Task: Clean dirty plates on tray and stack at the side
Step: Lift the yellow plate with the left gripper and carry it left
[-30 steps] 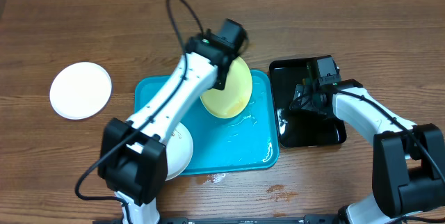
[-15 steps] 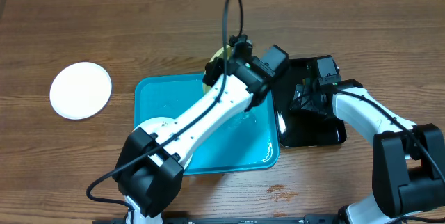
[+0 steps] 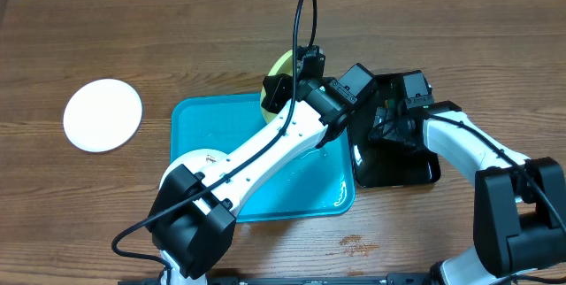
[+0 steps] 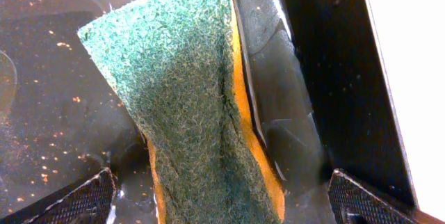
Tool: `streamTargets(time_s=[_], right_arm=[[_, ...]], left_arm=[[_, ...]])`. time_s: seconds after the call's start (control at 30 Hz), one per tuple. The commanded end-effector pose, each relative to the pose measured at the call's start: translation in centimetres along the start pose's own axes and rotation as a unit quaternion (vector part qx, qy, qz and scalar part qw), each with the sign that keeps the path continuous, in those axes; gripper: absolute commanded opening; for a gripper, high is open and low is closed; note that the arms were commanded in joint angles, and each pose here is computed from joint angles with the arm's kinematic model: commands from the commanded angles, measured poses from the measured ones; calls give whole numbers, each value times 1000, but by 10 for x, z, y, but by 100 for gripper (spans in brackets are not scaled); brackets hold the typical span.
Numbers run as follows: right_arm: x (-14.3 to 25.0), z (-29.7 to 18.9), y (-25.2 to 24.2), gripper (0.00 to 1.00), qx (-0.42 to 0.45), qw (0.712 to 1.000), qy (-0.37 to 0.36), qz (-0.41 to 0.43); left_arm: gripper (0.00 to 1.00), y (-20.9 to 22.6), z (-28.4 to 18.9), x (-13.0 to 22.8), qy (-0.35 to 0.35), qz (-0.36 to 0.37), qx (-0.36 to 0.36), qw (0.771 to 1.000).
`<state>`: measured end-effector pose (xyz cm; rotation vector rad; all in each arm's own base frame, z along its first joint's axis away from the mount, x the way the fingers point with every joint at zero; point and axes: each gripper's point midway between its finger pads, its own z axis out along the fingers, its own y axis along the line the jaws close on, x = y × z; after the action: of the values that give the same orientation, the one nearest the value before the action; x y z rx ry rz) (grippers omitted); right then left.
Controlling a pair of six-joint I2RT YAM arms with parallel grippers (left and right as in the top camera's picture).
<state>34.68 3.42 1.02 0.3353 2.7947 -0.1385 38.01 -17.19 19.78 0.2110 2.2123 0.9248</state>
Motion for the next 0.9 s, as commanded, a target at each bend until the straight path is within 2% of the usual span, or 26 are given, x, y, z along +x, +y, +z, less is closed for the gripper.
streamTargets(time_s=[0.0, 0.6, 0.87], right_arm=[[-3, 0, -2, 100, 5, 1000, -7, 1], [-3, 0, -2, 100, 5, 1000, -6, 1], [-3, 0, -2, 100, 5, 1000, -7, 1]], left_arm=[[4, 13, -8, -13, -21, -44, -12, 999], [4, 12, -7, -17, -27, -57, -10, 998], [4, 2, -6, -11, -7, -59, 23, 998]])
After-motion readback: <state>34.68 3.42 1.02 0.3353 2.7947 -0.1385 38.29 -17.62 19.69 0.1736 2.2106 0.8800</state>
